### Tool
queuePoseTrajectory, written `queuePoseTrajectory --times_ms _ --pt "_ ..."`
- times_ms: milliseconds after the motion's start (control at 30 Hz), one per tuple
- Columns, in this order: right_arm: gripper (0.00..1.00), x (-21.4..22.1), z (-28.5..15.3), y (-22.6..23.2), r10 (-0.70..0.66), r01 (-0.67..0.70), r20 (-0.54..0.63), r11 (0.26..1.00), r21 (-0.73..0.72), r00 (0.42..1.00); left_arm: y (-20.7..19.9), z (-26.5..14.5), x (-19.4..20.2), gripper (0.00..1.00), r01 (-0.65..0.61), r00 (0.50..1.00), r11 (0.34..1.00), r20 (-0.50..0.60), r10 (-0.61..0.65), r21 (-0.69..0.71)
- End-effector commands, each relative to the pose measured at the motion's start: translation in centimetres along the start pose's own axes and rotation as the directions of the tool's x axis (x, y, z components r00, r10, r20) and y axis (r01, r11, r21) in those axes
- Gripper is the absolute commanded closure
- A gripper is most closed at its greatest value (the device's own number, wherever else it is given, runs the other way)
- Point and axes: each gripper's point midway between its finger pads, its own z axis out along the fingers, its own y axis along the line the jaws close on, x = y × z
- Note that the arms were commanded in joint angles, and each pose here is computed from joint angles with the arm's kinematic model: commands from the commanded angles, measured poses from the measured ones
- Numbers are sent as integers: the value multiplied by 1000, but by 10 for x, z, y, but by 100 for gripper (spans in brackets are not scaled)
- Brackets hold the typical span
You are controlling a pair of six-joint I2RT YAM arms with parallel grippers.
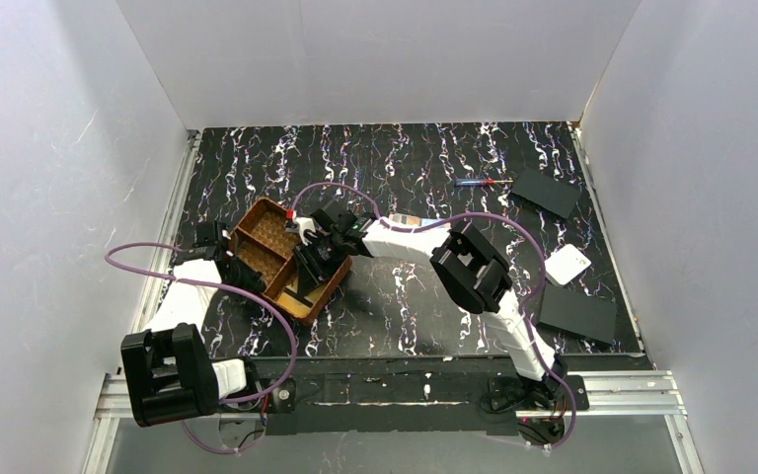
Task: Put the credit cards into the card holder
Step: Pick up the credit card from the storage box.
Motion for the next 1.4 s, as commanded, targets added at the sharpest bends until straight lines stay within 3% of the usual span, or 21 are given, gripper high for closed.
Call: queuePoseTrajectory --times_ms 0,333,733,933,1100,1167,1200,1233,1367 --pt "66 8 9 16 8 -11 -44 997 -77 999 -15 -7 -8 100 -5 999 997 46 1 77" --pt "71 3 11 40 -13 7 -30 984 -179 999 -14 -6 -7 100 9 999 997 41 -13 74" --pt "66 10 24 22 -35 33 -62 999 -32 997 -15 -7 -8 100 6 999 997 41 -9 76" --pt "79 -12 9 21 -60 60 18 997 43 998 -10 -10 -6 100 -23 999 999 30 22 49" --pt "91 -44 -22 31 -54 50 126 998 35 991 8 -17 3 100 -125 991 991 -56 123 -47" --pt "95 -51 -28 39 -43 42 147 999 10 988 12 -19 5 90 -143 988 988 -65 138 -64" --pt "97 -53 -30 42 -36 36 155 999 -1 987 12 -20 6 72 -146 988 987 -67 142 -62" --pt "98 -55 -32 45 -25 27 166 1000 -11 986 10 -21 7 61 -147 987 988 -70 143 -53" --pt "99 -60 -32 58 29 -10 211 996 -93 977 9 -31 11 40 -127 988 990 -97 120 -59"
